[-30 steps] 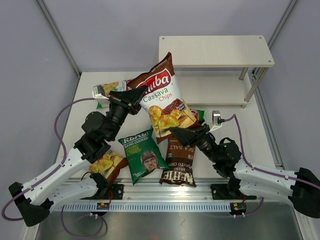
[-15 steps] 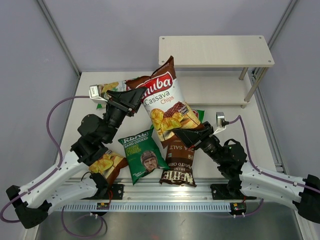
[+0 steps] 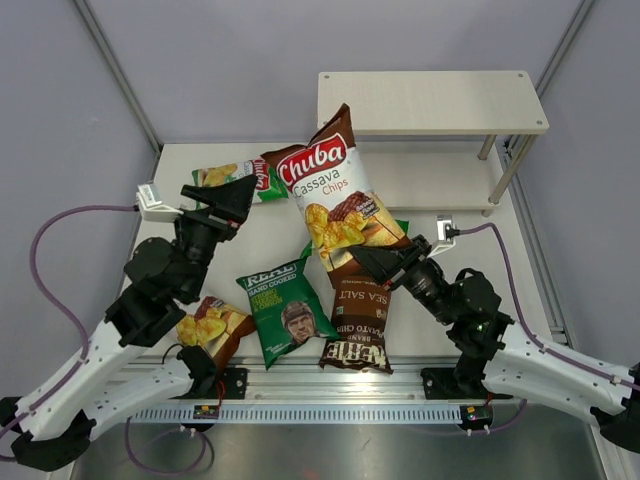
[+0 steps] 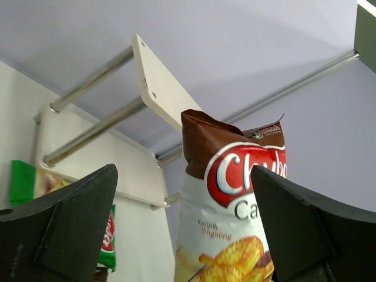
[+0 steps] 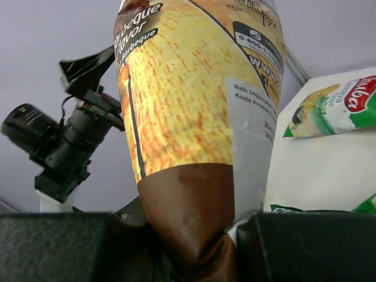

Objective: Place and organize the chips bags onto the shelf

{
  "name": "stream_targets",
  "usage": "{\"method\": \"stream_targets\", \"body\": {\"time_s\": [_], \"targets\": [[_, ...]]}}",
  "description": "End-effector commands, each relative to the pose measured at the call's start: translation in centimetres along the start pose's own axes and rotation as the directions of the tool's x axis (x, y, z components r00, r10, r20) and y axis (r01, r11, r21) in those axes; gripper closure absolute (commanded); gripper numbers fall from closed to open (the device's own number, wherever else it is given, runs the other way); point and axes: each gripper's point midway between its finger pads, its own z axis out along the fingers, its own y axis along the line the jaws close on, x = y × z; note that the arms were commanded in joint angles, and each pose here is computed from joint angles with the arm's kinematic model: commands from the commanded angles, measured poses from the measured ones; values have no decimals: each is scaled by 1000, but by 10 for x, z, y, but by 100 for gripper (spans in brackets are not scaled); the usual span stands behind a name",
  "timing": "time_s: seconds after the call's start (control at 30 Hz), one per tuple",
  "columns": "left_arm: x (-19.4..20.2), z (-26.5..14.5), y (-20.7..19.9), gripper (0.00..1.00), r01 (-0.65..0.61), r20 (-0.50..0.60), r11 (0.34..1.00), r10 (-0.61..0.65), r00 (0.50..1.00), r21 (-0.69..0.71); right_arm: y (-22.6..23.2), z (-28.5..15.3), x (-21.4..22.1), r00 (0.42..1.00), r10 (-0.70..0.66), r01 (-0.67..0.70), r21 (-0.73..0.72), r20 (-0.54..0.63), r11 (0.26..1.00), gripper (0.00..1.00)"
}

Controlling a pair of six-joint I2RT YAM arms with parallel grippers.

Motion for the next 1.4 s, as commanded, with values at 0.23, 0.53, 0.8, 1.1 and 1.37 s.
{"method": "stream_targets", "body": {"time_s": [0.23, 0.53, 0.8, 1.1, 1.37], "targets": [[11, -32, 53, 1, -504, -264, 858, 466, 844, -99, 4, 45, -123, 994, -63, 35, 291, 90, 956, 100], [41, -65, 97, 1, -713, -498, 700, 632, 594, 37, -69, 72, -243, 992, 24, -75, 411, 127, 908, 99], [48, -84, 132, 1, -786, -549, 611, 691, 471, 94, -133, 30, -313, 962, 89, -206, 474, 256, 856, 96], [59, -85, 143, 1, -777, -544, 620, 691, 476, 109, -195, -10, -334, 931, 191, -332, 506, 310, 796, 93], [58, -91, 153, 1, -778, -546, 622, 685, 483, 93, -229, -32, -349, 907, 262, -405, 511, 329, 759, 91]]}}
